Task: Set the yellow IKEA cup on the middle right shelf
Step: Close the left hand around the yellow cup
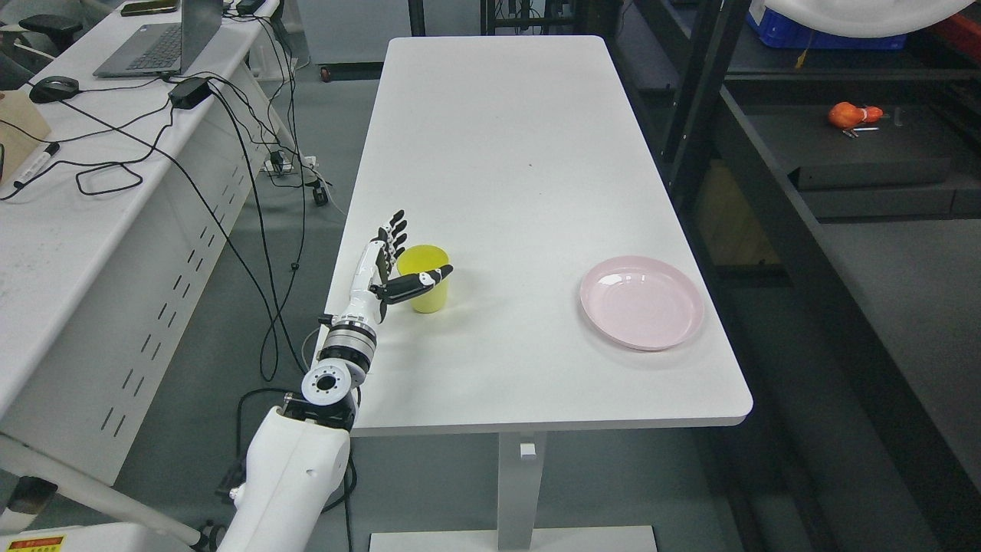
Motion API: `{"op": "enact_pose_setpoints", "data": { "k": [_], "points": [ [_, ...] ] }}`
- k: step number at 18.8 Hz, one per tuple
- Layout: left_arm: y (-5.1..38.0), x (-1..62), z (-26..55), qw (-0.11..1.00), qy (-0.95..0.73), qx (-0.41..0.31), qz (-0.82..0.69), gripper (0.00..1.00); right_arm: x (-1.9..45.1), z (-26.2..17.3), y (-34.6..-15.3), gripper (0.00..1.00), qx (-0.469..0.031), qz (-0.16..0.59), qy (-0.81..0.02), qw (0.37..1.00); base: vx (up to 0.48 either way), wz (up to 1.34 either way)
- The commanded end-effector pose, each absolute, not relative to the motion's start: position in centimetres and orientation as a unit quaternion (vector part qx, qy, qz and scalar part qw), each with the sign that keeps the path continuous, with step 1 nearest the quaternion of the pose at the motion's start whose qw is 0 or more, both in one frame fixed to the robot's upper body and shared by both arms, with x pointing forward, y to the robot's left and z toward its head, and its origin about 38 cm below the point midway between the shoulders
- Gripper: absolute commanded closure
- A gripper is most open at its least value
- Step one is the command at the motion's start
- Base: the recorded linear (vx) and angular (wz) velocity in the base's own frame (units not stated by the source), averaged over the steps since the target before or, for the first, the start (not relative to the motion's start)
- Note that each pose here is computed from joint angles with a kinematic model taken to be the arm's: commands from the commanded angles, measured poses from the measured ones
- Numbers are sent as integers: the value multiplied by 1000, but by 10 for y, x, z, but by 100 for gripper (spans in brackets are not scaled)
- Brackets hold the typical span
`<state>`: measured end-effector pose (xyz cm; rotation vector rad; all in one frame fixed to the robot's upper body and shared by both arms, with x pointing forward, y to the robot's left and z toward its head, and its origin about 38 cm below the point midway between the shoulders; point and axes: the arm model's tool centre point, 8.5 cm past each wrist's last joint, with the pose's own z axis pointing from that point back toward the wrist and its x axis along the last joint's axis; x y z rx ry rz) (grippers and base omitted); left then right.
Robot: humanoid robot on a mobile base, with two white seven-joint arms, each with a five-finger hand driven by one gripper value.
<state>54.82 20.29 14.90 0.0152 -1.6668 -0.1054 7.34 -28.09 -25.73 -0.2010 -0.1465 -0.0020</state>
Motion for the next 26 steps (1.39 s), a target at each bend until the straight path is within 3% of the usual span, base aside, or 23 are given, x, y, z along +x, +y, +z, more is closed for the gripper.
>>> {"op": "enact_pose_setpoints", "data": {
  "k": [1, 9, 12, 17, 24, 26],
  "points": [
    [205, 550, 111, 715, -696, 22, -65, 1, 64, -257, -291, 1, -108, -4, -66, 992, 0, 0],
    [203, 550, 109, 717, -693, 23, -70, 1, 64, -257, -291, 1, -108, -4, -66, 992, 0, 0],
    [203, 549, 108, 718, -693, 22, -70, 9, 64, -257, -291, 1, -108, -4, -66, 992, 0, 0],
    [211, 550, 111, 712, -701, 21, -50, 38, 64, -257, -291, 1, -108, -4, -66, 992, 0, 0],
    [234, 542, 131, 622, -782, 18, 1, 99, 64, -257, -291, 1, -108, -4, -66, 992, 0, 0],
    [233, 539, 151, 582, -813, 12, 4, 100, 64, -257, -291, 1, -108, -4, -66, 992, 0, 0]
  ]
}}
